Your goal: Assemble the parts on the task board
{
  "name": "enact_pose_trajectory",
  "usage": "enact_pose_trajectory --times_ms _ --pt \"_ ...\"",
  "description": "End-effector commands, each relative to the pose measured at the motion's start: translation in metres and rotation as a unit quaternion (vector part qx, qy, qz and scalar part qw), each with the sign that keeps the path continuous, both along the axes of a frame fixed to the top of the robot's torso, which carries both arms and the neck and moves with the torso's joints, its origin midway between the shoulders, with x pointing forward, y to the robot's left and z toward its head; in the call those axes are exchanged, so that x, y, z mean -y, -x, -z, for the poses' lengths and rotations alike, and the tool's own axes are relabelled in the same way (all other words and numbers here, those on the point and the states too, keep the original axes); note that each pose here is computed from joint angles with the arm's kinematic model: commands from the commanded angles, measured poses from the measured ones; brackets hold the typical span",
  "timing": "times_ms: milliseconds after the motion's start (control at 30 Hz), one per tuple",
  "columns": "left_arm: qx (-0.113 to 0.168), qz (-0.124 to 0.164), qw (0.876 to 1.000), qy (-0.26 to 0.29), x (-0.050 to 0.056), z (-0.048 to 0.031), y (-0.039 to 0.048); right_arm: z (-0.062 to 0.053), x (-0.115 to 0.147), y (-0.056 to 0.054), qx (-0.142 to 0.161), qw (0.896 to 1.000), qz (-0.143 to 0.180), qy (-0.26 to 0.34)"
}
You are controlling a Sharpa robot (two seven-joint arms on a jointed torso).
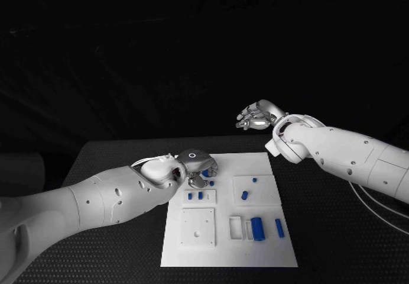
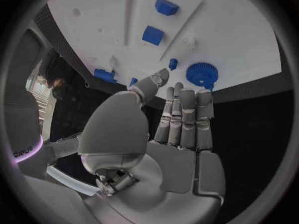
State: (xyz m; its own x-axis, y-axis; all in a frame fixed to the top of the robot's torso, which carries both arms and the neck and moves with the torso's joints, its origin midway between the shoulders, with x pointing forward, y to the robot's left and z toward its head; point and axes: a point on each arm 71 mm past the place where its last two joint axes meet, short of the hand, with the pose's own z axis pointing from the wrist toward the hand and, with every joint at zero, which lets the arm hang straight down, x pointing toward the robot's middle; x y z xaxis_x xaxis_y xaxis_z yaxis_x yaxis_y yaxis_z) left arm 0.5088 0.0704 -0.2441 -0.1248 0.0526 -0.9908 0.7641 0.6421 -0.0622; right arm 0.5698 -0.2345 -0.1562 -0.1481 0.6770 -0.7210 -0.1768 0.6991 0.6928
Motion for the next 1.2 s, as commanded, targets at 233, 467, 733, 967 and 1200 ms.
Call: enact_pose_trajectory --times_ms 233,467,733,967,1200 --pt "-0.001 -0.002 0.998 -0.060 0.002 0.0097 -0.0038 -0.001 -0.005 0.001 0.001 1.000 -0.011 -0.005" --pt "-0.004 0.001 0.998 -0.059 0.008 0.0143 -0.0017 -0.001 -0.006 0.001 0.001 1.000 -0.012 -0.005" --pt "-0.004 -0.001 0.998 -0.055 0.010 0.0192 -0.0009 -0.001 -0.008 0.001 0.002 1.000 -0.014 -0.006" --pt "-0.007 -0.004 0.998 -0.060 0.012 0.0205 -0.0029 -0.001 -0.008 0.001 0.002 1.000 -0.013 -0.006" --pt "-0.005 -0.003 0.999 -0.053 0.015 0.0221 -0.0018 -0.001 -0.009 0.001 0.002 1.000 -0.015 -0.006"
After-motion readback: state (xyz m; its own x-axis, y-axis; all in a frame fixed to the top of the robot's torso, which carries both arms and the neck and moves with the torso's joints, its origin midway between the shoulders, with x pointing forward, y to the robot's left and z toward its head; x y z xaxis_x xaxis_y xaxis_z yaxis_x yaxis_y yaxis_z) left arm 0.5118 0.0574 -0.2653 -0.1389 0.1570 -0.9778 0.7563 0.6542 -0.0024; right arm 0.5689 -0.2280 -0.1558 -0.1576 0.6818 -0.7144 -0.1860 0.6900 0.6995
